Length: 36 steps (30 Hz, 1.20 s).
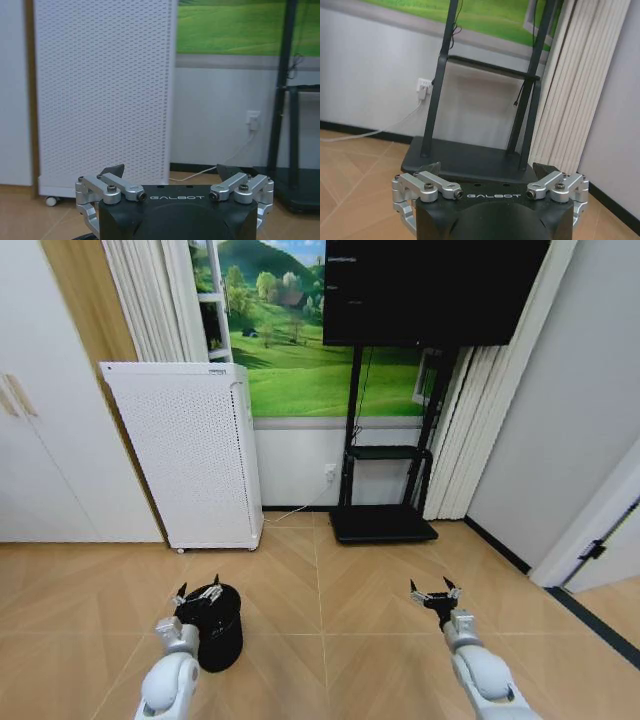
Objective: Pick up the trash bin and place the garbage on the floor into it.
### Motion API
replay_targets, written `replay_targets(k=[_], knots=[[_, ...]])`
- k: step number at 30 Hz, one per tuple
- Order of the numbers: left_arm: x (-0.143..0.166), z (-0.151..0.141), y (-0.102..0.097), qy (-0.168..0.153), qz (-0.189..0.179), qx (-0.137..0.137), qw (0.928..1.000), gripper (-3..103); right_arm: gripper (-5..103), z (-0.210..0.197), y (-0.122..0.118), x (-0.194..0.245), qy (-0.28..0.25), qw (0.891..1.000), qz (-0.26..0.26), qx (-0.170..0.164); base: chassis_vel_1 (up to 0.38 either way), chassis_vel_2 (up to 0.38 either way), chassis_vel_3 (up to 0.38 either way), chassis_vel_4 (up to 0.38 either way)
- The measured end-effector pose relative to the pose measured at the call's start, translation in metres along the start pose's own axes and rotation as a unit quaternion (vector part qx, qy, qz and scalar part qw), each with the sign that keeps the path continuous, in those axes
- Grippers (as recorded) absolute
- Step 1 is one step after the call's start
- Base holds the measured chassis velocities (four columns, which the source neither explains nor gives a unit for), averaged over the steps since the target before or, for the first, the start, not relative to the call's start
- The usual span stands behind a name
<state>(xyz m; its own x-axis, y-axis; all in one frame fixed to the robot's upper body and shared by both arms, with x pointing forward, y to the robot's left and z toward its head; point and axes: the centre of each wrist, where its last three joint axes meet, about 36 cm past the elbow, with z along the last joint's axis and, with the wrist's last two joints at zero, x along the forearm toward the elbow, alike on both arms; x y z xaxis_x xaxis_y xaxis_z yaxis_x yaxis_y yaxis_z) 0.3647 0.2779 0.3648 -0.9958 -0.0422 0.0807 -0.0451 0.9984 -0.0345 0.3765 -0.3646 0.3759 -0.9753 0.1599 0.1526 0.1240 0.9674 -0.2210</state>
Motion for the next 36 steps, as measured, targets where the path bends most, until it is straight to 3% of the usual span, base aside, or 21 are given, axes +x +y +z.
replay_targets(k=[3, 5, 12, 23, 29, 31, 32, 36], knots=[[0.002, -0.002, -0.008, -0.001, 0.020, -0.006, 0.9998, 100, 100, -0.006, 0.001, 0.005, 0.001, 1.000, 0.001, -0.027, 0.000, 0.000, 0.000, 0.000], [0.002, -0.007, -0.019, -0.003, 0.055, -0.019, 0.9983, 100, 100, -0.010, 0.004, 0.010, 0.001, 0.997, 0.010, -0.072, 0.000, 0.000, 0.000, 0.000], [-0.002, -0.012, -0.033, 0.001, 0.098, -0.050, 0.9939, 100, 100, 0.000, 0.002, 0.013, -0.004, 0.997, 0.027, -0.076, 0.000, 0.000, 0.000, 0.000], [-0.004, -0.017, -0.043, 0.011, 0.047, -0.010, 0.9988, 100, 100, 0.005, -0.007, 0.016, -0.004, 0.997, 0.033, -0.070, 0.000, 0.000, 0.000, 0.000], [0.002, -0.024, -0.035, 0.020, 0.041, 0.000, 0.9990, 100, 100, -0.004, -0.003, 0.014, -0.016, 0.994, -0.043, -0.102, 0.000, 0.000, 0.000, 0.000], [0.003, -0.025, -0.034, 0.020, 0.039, -0.001, 0.9990, 100, 100, -0.005, -0.003, 0.014, -0.019, 0.993, -0.049, -0.101, 0.000, 0.000, 0.000, 0.000], [0.005, -0.028, -0.029, 0.021, 0.034, -0.001, 0.9992, 100, 100, -0.008, -0.004, 0.011, -0.029, 0.992, -0.083, -0.095, 0.000, 0.000, 0.000, 0.000], [0.011, -0.034, -0.018, 0.024, 0.028, 0.002, 0.9993, 100, 100, -0.019, -0.010, -0.002, -0.043, 0.988, -0.125, -0.078, 0.000, 0.000, 0.000, 0.000]])
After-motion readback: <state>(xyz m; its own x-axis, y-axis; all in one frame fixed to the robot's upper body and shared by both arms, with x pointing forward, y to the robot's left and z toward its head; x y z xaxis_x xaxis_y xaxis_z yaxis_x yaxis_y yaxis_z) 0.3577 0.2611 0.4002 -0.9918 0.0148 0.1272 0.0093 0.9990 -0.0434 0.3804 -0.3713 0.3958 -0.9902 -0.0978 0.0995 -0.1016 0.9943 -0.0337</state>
